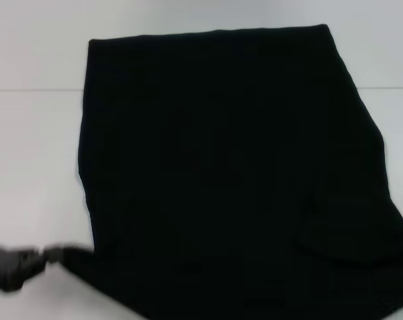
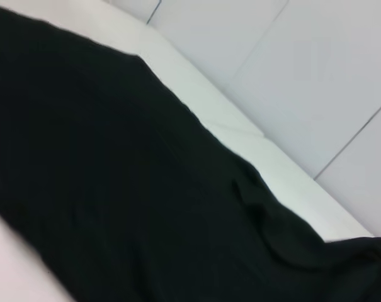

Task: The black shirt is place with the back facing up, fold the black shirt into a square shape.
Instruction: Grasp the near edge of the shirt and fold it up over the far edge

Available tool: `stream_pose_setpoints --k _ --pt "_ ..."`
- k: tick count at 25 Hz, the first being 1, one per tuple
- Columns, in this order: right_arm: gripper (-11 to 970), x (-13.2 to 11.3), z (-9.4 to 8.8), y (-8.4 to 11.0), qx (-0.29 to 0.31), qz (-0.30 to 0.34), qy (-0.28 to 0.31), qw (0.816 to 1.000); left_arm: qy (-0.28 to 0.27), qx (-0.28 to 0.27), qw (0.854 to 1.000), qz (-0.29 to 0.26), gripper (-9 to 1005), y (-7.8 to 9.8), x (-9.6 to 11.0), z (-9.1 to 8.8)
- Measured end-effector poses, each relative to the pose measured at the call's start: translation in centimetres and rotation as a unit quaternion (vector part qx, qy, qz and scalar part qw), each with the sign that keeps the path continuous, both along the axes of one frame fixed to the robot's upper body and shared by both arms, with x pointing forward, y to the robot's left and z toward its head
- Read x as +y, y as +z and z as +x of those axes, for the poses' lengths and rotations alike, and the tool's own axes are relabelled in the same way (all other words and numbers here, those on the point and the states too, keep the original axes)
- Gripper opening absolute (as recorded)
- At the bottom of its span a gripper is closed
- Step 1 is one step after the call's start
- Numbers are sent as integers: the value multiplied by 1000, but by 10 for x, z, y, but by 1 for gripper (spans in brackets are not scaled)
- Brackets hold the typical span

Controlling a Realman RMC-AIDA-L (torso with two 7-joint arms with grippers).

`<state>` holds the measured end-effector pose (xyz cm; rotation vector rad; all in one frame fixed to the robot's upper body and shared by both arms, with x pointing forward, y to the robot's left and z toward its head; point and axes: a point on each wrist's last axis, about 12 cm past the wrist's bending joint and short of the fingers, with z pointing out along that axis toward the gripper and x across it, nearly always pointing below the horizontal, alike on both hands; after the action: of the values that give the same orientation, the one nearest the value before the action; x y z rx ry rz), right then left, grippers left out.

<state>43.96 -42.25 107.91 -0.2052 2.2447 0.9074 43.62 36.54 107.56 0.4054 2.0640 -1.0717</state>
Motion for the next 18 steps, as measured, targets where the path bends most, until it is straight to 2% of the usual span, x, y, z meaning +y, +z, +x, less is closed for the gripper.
stream_pose_setpoints --k 4,5,6,7,12,15,18 --pt "-1 9 35 13 -27 -1 4 1000 6 -22 1000 7 13 17 -4 53" --pt "-1 14 54 20 -37 -4 2 999 6 -29 1000 9 13 22 -7 68" --pt "-1 14 54 20 -37 -4 2 999 7 -38 999 13 13 29 -9 85" --pt "-1 17 64 23 -41 -7 0 999 12 -41 999 14 13 32 -12 98" --pt "-1 33 117 38 -58 -18 -13 998 60 -58 996 43 13 51 -27 162" --pt "-1 44 150 44 -66 -36 -29 997 102 -69 990 70 14 59 -32 189" --pt "-1 56 180 49 -70 -61 -46 995 131 -81 984 94 15 64 -39 209"
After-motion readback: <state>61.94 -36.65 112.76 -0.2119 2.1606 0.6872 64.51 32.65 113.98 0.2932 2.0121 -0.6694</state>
